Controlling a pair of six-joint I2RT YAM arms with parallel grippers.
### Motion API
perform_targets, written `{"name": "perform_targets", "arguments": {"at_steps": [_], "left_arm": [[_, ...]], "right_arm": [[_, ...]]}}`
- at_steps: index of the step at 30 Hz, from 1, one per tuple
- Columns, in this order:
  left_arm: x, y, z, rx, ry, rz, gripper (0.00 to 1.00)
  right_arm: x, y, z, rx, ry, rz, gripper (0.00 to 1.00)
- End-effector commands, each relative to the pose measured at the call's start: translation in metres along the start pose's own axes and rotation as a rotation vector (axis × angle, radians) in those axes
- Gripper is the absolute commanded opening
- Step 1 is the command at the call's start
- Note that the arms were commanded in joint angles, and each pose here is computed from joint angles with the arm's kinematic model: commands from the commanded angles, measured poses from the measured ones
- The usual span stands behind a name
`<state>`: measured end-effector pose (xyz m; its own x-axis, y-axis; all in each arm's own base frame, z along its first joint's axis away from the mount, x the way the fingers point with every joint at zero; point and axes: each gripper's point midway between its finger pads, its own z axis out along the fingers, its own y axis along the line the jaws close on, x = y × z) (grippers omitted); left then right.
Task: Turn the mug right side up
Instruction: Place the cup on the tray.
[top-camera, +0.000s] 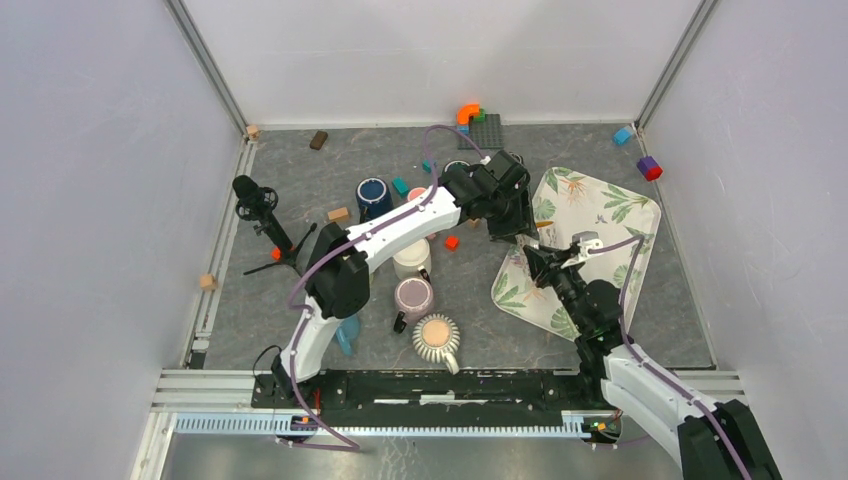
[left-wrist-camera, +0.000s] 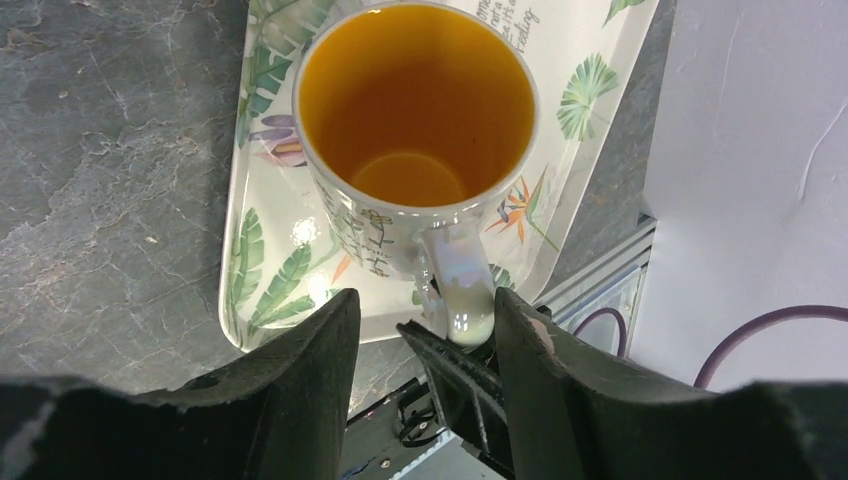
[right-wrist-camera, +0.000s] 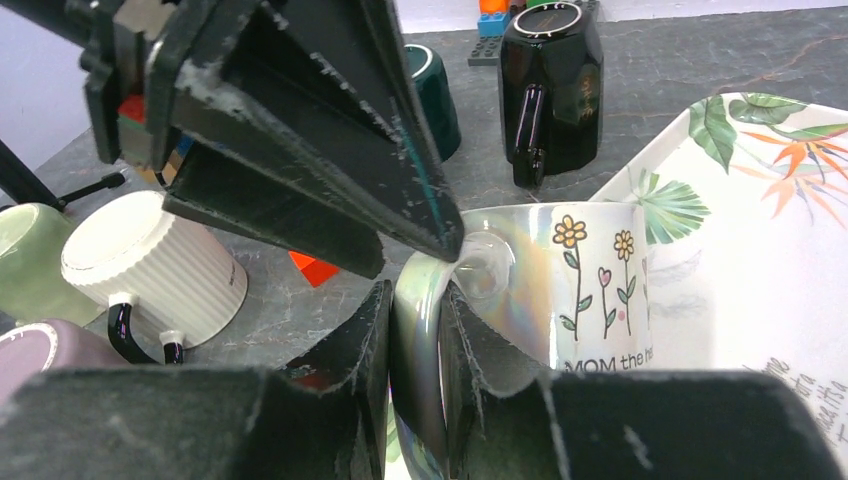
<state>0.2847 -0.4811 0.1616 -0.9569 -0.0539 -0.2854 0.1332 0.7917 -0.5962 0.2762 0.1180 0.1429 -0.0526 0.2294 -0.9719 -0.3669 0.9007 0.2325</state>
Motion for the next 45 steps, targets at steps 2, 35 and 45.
{"name": "perform_targets", "arguments": {"at_steps": [2,35,45], "left_arm": [[-0.007,-0.007,-0.001,-0.004,-0.003,0.044,0.58],[0.024,-0.001,0.025,0.178,0.197,0.162,0.35],[-0.001,0.019,0.015,0.206,0.130,0.053,0.35]], "right_arm": [[0.064,-0.020,-0.025,0.073,0.165,-0.052,0.08],[0.067,-0.011,-0.017,0.035,0.224,-0.093,0.08],[0.041,0.003,0.007,0.001,0.236,-0.092,0.01]]}}
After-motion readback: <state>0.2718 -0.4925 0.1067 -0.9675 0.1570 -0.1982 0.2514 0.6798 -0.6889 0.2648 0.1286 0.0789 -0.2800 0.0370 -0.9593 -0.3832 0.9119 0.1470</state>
